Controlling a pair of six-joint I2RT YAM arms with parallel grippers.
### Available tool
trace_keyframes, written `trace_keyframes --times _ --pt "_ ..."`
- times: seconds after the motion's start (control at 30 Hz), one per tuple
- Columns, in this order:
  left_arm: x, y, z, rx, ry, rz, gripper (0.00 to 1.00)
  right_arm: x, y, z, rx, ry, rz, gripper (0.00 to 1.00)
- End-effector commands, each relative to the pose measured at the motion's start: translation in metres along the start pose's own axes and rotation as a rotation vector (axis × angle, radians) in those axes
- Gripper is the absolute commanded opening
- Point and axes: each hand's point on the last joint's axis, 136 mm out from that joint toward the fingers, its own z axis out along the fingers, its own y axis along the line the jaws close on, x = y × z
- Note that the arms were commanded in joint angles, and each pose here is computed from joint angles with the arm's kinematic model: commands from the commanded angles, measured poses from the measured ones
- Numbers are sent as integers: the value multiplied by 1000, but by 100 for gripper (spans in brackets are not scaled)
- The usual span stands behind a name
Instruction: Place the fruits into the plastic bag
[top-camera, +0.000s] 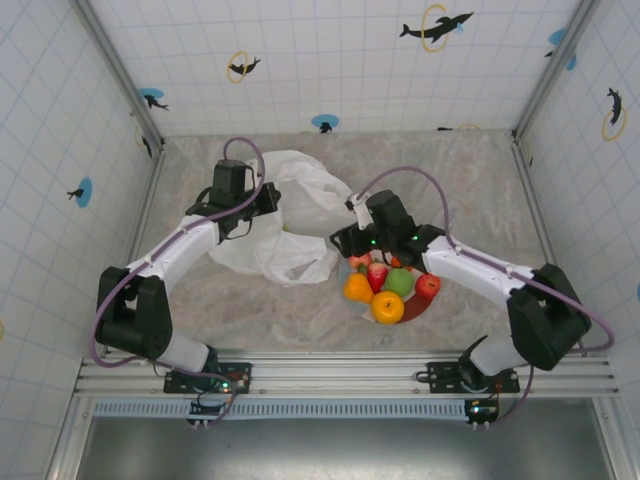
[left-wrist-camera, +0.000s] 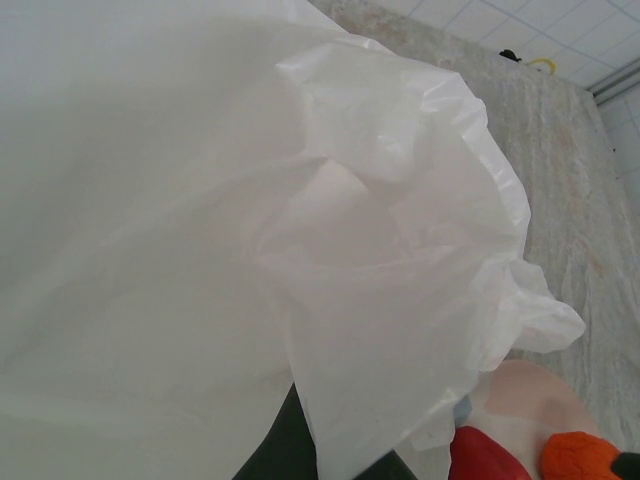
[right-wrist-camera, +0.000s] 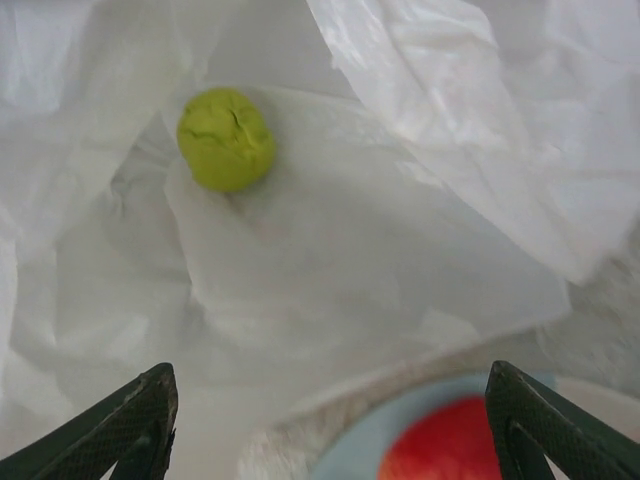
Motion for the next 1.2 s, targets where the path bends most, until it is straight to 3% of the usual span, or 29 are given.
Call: trace_keyframes --times 0.0,0.17,0.57,1.17 --pt "1 5 0 -17 7 15 0 38 -4 -21 49 122 -68 83" --pt "0 4 0 -17 4 17 0 77 22 -33 13 269 -245 86" --pt "-1 4 -1 -18 4 16 0 106 30 -19 46 449 -411 87" --pt "-1 2 -2 -12 6 17 0 124 26 -1 89 533 -482 83"
